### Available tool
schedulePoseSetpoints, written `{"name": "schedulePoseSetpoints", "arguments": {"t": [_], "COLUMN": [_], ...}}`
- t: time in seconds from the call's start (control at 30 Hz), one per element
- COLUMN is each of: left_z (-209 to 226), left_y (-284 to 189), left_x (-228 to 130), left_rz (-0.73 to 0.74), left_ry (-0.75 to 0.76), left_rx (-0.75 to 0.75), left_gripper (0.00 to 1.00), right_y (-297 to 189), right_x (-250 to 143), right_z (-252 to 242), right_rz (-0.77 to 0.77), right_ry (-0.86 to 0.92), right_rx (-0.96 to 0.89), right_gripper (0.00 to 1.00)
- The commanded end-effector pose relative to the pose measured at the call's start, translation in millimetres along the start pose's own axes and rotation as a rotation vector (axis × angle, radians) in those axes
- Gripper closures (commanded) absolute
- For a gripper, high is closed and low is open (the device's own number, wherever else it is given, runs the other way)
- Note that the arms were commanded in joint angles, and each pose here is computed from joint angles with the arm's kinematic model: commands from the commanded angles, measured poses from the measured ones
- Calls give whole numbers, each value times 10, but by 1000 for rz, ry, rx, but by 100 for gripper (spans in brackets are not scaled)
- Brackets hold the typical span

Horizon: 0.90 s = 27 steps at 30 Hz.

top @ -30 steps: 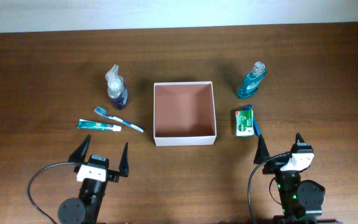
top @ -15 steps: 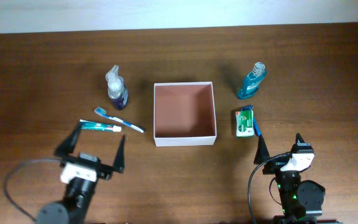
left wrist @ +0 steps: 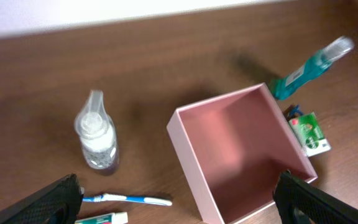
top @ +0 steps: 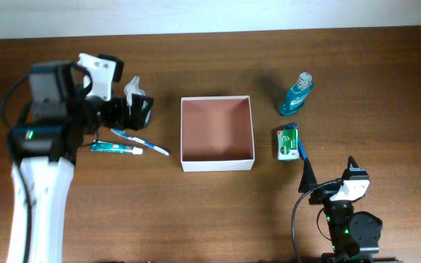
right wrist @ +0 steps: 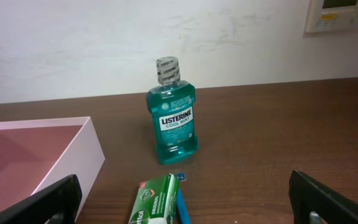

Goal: Pack container
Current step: 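Reach the left gripper to the foam-soap pump bottle and grasp its top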

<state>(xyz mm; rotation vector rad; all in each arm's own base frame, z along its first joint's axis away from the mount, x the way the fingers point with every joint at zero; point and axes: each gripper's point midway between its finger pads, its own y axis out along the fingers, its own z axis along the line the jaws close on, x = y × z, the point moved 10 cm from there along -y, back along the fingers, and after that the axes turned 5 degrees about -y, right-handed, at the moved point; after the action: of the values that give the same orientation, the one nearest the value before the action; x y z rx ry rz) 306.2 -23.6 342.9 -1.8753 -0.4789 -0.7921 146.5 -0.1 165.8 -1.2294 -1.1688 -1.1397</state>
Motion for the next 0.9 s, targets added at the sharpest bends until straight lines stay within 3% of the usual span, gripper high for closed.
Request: {"name": "schedulePoseSetpoints", "arguments": {"t": [0.0,0.13,0.3,0.73,0.8,0.87], "left_z": [139,266,489,762,777,783], "left_y": [321,549,733,1258,1295,1307], "left_x": [-10,-55,-24,69,68,71], "left_rz": [83,136,129,62,59,56], "left_ry": [-40,-62,-42,59,60,61], "left_rx": [-35,-12,166,190,189,189], "left_gripper": [0,0,1,2,8,23], "right_y": [-1,-1,-1,-1,-1,-1], "right_x": [-16,-16,-16,-16,-16,-16], "right_z": [6,6,6,6,6,6], "right_rz": [2,2,2,2,2,2], "right_ry": [0,0,0,0,0,0], "right_rx": [0,0,0,0,0,0], "right_gripper": [1,1,1,2,1,1]}}
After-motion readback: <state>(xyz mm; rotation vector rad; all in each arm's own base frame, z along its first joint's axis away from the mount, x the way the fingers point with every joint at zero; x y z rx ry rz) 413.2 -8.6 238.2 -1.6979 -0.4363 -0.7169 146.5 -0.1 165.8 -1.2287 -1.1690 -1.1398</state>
